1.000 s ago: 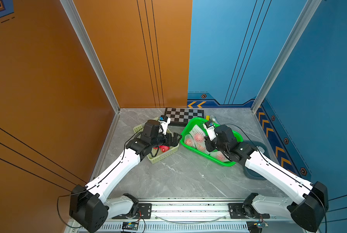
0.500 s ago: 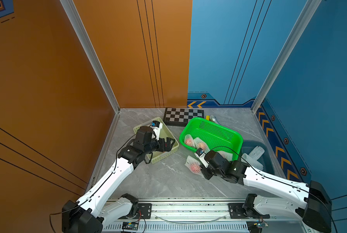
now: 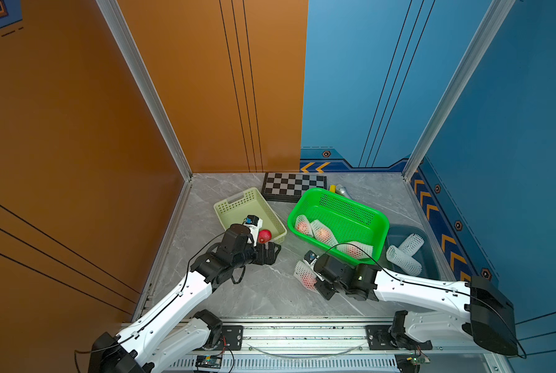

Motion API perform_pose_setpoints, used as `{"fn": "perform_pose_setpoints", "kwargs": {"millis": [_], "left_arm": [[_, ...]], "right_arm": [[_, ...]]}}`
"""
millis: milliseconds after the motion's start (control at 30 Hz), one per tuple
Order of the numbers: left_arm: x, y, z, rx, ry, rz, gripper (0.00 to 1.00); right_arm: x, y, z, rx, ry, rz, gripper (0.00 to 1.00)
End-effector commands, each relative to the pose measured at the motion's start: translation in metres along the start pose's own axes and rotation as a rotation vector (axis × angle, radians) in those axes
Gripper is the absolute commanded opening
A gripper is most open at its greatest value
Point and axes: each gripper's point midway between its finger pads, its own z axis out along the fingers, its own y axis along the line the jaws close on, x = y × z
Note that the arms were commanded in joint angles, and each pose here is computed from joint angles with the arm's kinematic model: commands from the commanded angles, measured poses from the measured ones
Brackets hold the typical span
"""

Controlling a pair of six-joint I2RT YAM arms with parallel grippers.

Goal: Remove foam nets from apples
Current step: Place the apple at the center of the board.

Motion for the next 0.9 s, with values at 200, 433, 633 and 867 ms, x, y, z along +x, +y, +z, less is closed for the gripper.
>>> {"fn": "perform_pose_setpoints", "kwargs": {"millis": [200, 433, 633, 867], "left_arm": [[0.002, 0.004, 0.007, 0.0, -0.033, -0.018, 0.98], [-0.003, 0.002, 0.013, -0.001, -0.019, -0.01, 0.98], [-0.006, 0.001, 0.016, -0.002, -0.016, 0.001, 0.98], [-0.007, 0.003, 0.015, -0.006, -0.02, 0.002, 0.98]], "right_arm": [[-0.013, 0.012, -0.013, -0.045, -0.029, -0.066, 1.0], [-0.013, 0.012, -0.006, -0.088, 0.027, -0.044, 1.0], [-0.008, 0.02, 0.011, -0.132, 0.075, -0.031, 0.99], [0.006, 0.034, 0.027, -0.196, 0.14, -0.002, 0.85]]}}
